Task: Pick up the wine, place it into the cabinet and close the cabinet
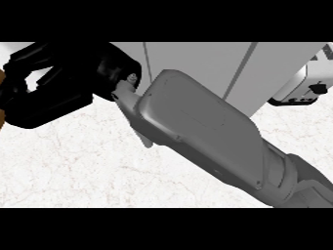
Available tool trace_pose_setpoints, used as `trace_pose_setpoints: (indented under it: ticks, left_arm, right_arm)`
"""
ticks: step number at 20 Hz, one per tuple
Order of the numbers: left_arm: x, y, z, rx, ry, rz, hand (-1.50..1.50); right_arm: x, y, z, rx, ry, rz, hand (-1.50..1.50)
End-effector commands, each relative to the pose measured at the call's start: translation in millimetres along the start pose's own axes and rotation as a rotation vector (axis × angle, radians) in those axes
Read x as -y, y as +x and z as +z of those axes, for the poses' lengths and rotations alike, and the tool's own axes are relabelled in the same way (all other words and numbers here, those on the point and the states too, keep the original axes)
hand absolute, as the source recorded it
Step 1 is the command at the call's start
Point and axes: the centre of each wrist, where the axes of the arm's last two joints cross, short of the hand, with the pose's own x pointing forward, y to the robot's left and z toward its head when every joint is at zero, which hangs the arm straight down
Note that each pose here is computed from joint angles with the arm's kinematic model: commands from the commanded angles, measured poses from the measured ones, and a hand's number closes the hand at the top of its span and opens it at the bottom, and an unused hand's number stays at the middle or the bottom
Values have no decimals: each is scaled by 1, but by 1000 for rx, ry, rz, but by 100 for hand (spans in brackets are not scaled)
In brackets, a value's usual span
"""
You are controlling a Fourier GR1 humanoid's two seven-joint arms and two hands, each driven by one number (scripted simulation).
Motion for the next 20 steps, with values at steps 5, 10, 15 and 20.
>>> trace_pose_setpoints:
  ticks: [5,10,15,20]
  left_arm:
    - [-19,11,8,-2,35,-21,-150]
    - [-6,16,-8,-2,-27,-5,-150]
    - [-5,15,-12,-13,-41,52,-150]
    - [8,14,-16,-9,-55,75,-150]
  right_arm:
    - [87,-33,9,104,-249,9,150]
    - [111,-48,21,116,-337,6,150]
    - [126,-42,32,143,-355,2,150]
    - [141,-50,46,167,-391,-12,150]
